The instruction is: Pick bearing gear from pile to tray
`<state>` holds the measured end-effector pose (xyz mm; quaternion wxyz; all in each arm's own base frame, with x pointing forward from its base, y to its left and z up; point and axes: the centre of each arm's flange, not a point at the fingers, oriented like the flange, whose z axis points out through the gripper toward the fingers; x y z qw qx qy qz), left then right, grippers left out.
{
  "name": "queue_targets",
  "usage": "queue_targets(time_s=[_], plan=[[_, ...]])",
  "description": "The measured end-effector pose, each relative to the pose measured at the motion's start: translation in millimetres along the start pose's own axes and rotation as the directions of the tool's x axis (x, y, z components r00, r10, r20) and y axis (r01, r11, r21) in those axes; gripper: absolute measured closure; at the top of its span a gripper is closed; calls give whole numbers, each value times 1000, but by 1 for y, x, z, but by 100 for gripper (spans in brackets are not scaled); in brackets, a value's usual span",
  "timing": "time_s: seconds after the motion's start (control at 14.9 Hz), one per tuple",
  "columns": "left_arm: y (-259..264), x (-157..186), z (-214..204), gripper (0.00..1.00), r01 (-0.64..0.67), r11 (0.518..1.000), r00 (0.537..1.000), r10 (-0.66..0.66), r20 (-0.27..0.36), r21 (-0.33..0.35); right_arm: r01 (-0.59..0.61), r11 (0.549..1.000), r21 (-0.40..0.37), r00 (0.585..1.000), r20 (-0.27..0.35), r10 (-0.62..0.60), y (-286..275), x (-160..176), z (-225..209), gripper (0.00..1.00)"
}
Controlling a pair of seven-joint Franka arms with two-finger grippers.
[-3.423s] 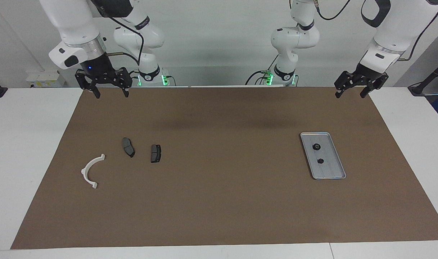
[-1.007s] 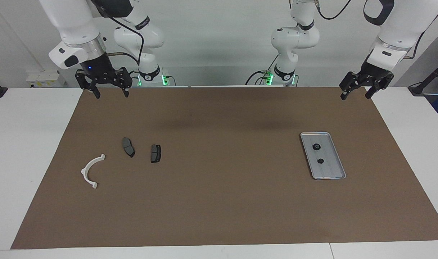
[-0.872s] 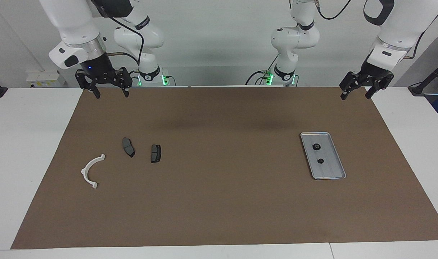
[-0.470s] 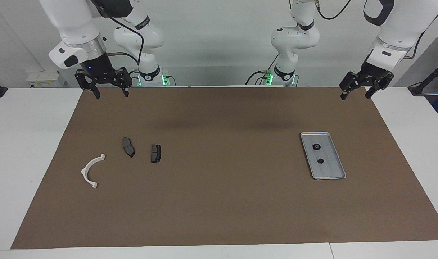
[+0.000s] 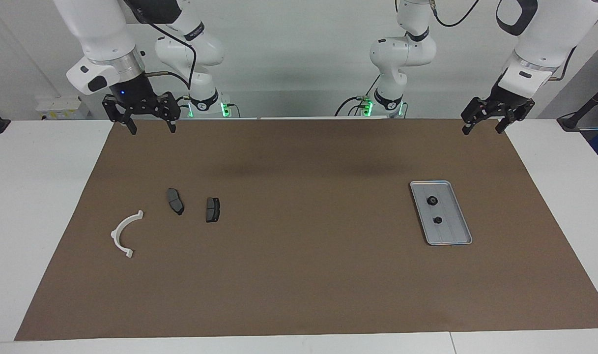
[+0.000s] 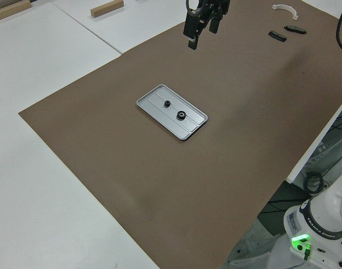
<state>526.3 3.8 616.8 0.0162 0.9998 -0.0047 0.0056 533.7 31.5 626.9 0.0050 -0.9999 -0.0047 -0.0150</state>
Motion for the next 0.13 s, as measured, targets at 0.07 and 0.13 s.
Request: queue_targets(time_s=[0.07, 0.13], plan=[[1, 0, 0, 0, -1, 1000, 1000, 1, 0, 0, 0, 1000, 0, 1000, 0, 0, 0, 0, 0, 0], [2, 0, -1, 0, -3, 1000, 1000, 3, -1, 0, 0, 1000, 0, 1000, 0, 0, 0, 0, 0, 0]])
